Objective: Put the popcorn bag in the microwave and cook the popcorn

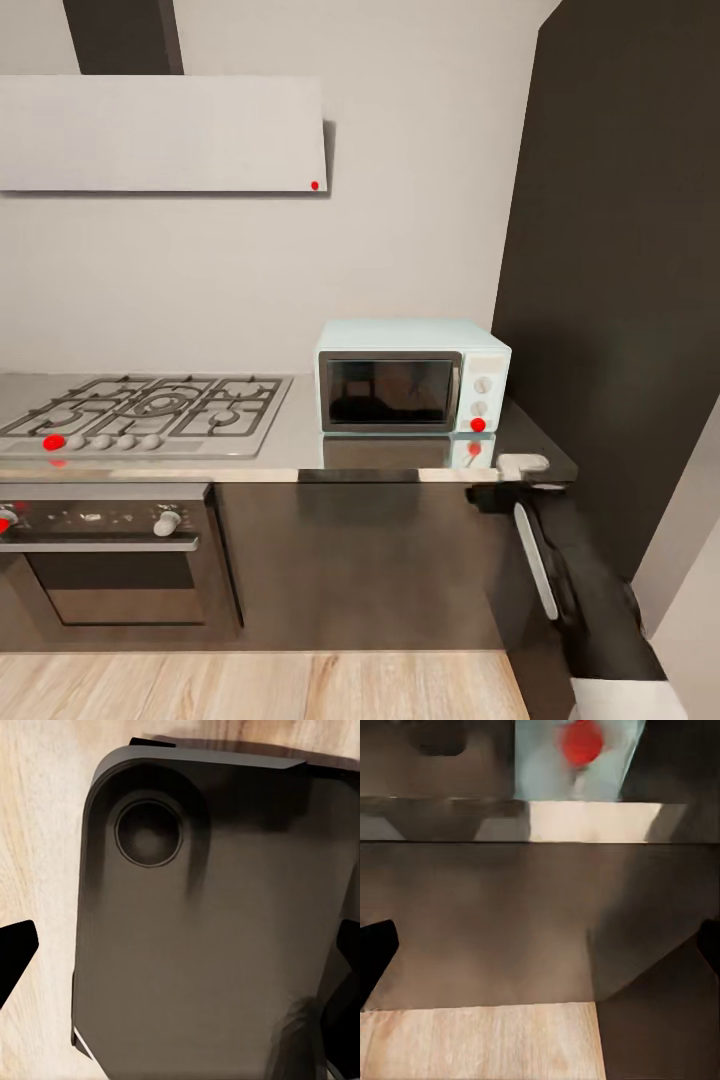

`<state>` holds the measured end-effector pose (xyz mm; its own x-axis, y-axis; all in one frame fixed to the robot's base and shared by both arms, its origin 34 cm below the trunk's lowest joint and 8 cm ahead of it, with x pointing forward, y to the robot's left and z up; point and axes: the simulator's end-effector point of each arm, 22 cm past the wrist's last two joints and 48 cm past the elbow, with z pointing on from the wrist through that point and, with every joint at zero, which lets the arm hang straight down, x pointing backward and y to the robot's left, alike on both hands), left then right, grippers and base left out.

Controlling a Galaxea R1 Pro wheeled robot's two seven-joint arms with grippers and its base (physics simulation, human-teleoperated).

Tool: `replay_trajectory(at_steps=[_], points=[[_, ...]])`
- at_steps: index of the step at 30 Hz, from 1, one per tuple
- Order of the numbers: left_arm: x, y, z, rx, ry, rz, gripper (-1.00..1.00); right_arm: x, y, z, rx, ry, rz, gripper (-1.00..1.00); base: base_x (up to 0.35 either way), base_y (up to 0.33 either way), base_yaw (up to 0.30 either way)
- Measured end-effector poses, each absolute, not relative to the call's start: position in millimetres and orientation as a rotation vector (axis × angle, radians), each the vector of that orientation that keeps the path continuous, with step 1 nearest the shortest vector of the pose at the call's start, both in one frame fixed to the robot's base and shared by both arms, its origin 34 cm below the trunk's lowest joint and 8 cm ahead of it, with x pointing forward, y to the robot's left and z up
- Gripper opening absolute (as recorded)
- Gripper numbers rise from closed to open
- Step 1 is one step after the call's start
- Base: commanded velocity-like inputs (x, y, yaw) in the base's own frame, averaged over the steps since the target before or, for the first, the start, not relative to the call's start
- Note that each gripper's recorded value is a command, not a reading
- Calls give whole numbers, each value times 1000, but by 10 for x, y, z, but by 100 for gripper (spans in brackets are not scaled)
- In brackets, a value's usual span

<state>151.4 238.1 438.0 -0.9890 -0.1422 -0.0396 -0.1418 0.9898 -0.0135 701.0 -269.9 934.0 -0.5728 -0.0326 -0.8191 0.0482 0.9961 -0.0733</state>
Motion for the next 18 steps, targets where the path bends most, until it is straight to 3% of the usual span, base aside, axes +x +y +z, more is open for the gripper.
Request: replay_trajectory(at_steps=[6,18], points=[[1512,2375,4380,-219,3094,-18,100,7582,-2540,10870,50,1921,-96,100,0,0,0],[1510,2330,4380,-189,3098,-38,100,7887,-2015,10903,53,1813,-70,100,0,0,0]])
